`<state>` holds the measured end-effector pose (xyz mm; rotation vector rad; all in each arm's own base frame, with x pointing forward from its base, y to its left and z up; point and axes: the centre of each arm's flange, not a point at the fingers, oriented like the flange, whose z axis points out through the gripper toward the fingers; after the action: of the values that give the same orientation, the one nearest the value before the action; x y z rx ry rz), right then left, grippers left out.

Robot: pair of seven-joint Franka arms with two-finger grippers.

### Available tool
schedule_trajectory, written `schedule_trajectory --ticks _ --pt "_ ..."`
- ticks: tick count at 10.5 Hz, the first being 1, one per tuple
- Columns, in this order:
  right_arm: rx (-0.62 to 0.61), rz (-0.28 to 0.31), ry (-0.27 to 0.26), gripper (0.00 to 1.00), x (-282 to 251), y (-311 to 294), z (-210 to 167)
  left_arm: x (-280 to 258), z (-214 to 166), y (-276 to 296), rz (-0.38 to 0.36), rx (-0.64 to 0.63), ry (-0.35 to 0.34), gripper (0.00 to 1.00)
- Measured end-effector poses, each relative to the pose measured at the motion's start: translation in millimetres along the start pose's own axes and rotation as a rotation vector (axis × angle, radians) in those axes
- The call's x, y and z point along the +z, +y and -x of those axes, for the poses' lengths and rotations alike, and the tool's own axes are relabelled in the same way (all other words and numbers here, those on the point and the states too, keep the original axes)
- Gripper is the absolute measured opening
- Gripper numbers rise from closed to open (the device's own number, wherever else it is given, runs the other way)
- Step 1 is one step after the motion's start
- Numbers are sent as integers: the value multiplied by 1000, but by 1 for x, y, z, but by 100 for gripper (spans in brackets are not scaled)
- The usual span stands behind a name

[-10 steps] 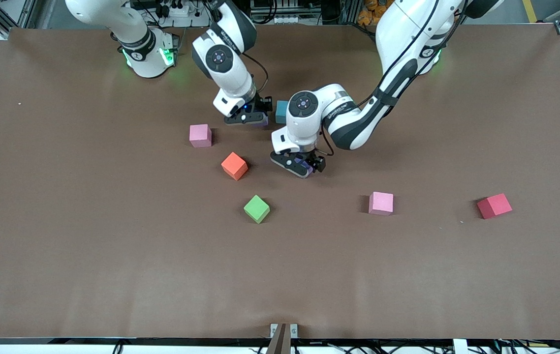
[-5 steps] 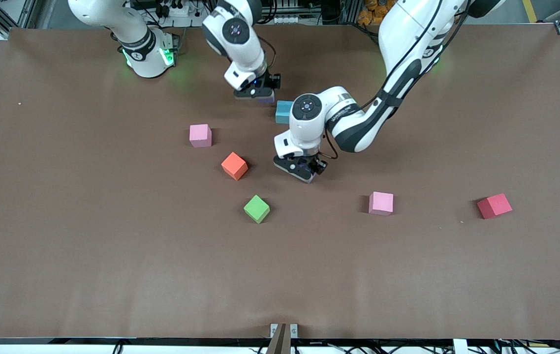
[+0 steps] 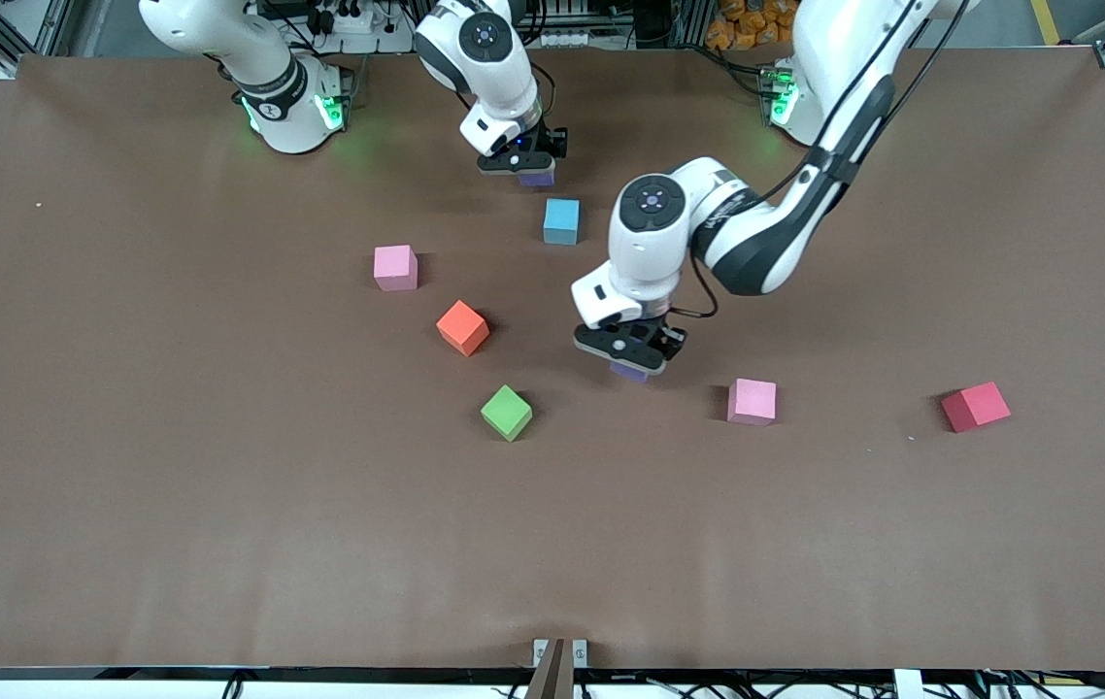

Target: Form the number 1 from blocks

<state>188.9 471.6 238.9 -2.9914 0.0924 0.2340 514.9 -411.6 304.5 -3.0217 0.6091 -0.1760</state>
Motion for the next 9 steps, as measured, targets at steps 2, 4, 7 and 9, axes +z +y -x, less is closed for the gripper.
schedule_trajectory --ticks 2,4,7,9 --pt "-4 -3 2 59 8 -15 -4 -15 -4 -18 2 -44 -3 54" --pt "-11 -9 3 59 17 -33 -6 -22 -5 -25 4 -63 -7 54" --pt "-16 4 7 59 32 -44 -12 -32 -5 -35 6 -95 -25 54" --pt "-24 17 16 59 40 -45 -16 -39 -6 -38 6 -104 -16 54"
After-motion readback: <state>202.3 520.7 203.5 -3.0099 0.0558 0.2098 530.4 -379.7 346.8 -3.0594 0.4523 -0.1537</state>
